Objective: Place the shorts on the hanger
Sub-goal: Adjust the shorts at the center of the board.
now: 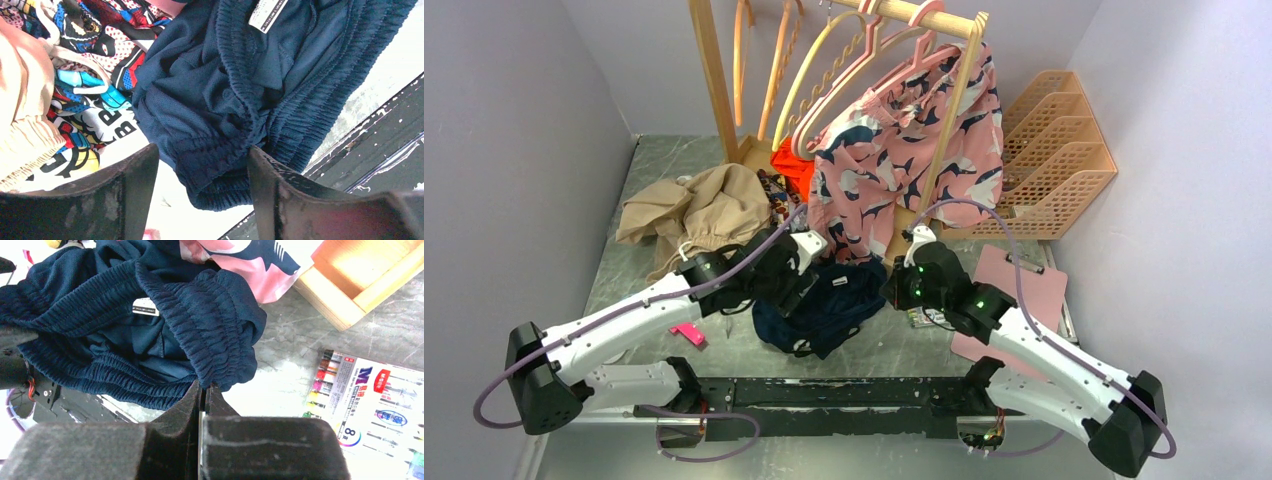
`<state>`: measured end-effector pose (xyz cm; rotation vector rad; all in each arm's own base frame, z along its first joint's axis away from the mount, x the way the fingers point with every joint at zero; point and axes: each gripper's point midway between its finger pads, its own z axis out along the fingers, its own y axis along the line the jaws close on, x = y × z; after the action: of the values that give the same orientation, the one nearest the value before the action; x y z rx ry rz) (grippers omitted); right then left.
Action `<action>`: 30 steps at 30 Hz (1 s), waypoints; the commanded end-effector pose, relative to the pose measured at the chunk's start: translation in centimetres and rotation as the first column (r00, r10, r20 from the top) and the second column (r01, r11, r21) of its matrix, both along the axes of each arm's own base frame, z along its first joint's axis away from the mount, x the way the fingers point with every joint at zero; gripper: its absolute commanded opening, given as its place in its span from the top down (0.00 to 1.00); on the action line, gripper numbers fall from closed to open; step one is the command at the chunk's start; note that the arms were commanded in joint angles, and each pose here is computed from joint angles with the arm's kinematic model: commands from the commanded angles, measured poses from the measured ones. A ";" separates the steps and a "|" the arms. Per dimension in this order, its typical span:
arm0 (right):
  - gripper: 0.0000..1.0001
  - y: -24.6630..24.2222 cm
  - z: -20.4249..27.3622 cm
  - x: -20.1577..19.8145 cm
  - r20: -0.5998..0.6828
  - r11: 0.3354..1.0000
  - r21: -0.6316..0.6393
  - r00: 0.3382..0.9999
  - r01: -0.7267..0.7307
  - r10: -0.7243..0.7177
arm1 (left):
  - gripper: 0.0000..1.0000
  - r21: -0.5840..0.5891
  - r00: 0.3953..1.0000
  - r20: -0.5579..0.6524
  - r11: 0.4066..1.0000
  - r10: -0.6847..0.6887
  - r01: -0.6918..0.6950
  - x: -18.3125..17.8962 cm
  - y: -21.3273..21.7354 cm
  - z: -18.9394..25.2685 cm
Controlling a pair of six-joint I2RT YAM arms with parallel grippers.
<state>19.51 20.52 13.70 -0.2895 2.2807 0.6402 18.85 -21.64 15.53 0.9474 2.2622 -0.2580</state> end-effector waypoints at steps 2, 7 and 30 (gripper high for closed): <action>1.00 -0.5 1.6 -0.4 0.038 1.000 0.004 0.999 -0.020 0.020 | 0.37 -0.068 0.999 0.037 0.997 -0.017 0.020 0.7 -0.7 1.9; 1.00 -0.8 1.9 -0.2 0.046 1.000 0.005 0.999 -0.003 0.003 | 0.32 -0.068 1.000 0.010 0.997 -0.022 0.023 0.2 -0.5 1.2; 1.00 -1.4 4.3 0.5 0.104 1.000 0.001 0.994 0.027 -0.027 | 0.83 0.016 0.994 -0.053 0.995 0.096 -0.096 0.3 0.9 -0.5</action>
<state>19.33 19.53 15.56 -0.2953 2.2480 0.6109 18.33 -21.09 13.75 0.8919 2.3839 -0.2522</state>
